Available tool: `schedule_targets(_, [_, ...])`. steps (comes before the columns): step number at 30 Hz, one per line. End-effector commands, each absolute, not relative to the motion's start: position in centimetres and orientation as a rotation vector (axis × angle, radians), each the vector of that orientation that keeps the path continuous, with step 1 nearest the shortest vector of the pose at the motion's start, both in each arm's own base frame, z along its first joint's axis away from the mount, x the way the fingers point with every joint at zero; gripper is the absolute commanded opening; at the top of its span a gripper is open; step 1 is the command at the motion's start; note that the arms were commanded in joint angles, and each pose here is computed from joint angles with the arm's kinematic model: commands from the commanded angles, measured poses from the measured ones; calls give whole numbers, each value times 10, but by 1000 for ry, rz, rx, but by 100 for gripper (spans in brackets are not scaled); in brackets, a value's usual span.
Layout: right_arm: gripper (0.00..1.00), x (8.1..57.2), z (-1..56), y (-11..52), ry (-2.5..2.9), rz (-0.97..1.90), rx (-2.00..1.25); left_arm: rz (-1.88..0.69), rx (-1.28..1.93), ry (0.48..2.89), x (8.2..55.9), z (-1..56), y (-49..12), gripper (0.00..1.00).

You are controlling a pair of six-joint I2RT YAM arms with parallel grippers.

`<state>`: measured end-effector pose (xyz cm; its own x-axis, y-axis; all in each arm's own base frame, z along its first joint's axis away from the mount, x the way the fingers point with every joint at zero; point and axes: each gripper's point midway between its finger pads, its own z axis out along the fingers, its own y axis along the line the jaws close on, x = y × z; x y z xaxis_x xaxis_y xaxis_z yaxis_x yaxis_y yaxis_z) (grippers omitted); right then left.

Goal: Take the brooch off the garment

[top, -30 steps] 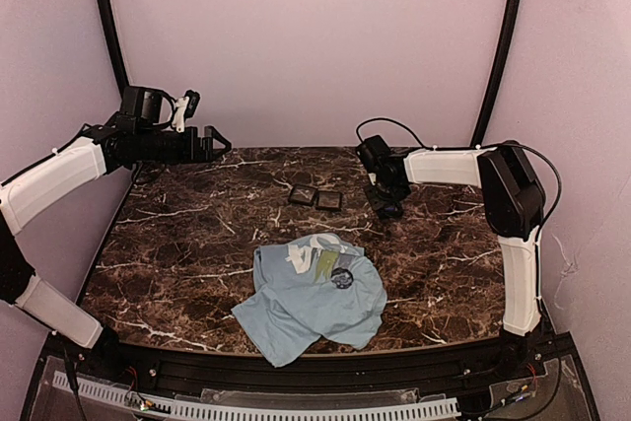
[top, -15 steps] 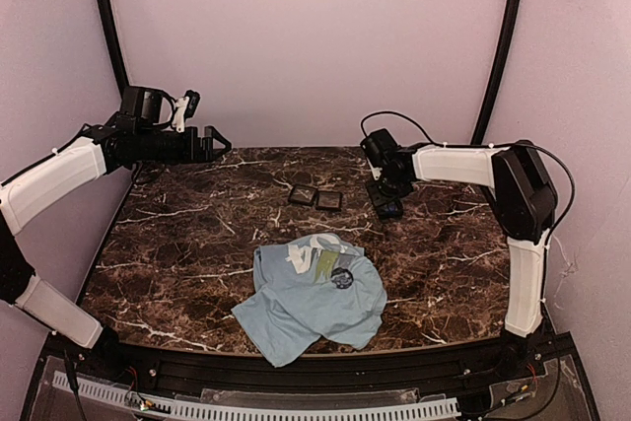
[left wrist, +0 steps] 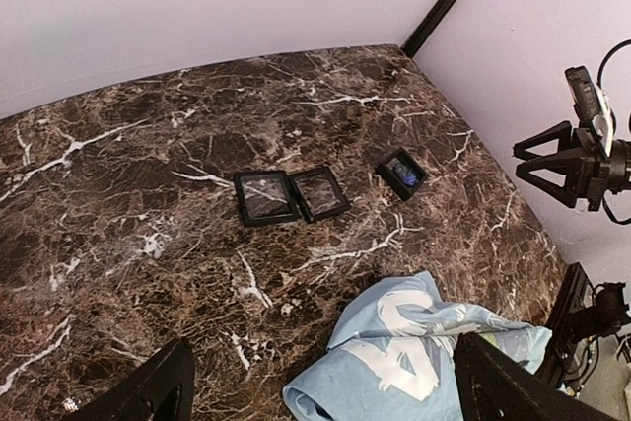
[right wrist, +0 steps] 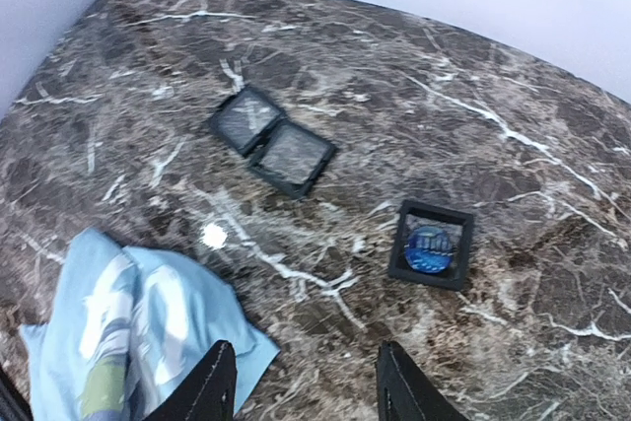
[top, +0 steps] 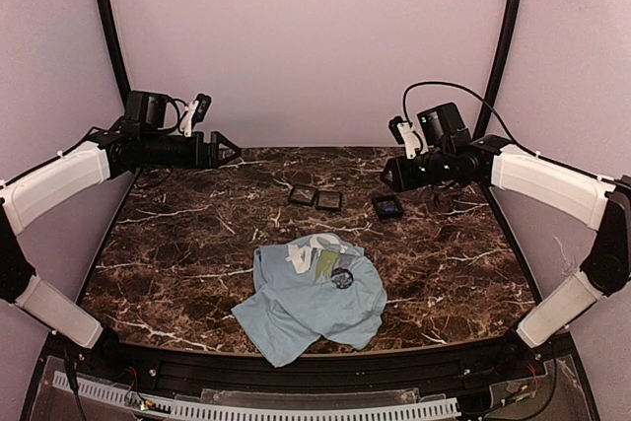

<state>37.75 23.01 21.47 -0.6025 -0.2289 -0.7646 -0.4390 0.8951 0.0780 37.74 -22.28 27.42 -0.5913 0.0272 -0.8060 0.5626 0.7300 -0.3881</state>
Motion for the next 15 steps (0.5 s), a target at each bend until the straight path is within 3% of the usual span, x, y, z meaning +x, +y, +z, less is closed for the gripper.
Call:
schedule_targets(1, [50,314,216,260,2240,705,-607,-902,629,2064,352,266,-264,92])
schedule_targets(7, [55,248,210,279,2225,1021,-667,-1012,857,2059,312,244,-317,92])
schedule_targets(15, [56,215,179,297,2290,1159,-689,-1184,1042,2098,266,209,-366,92])
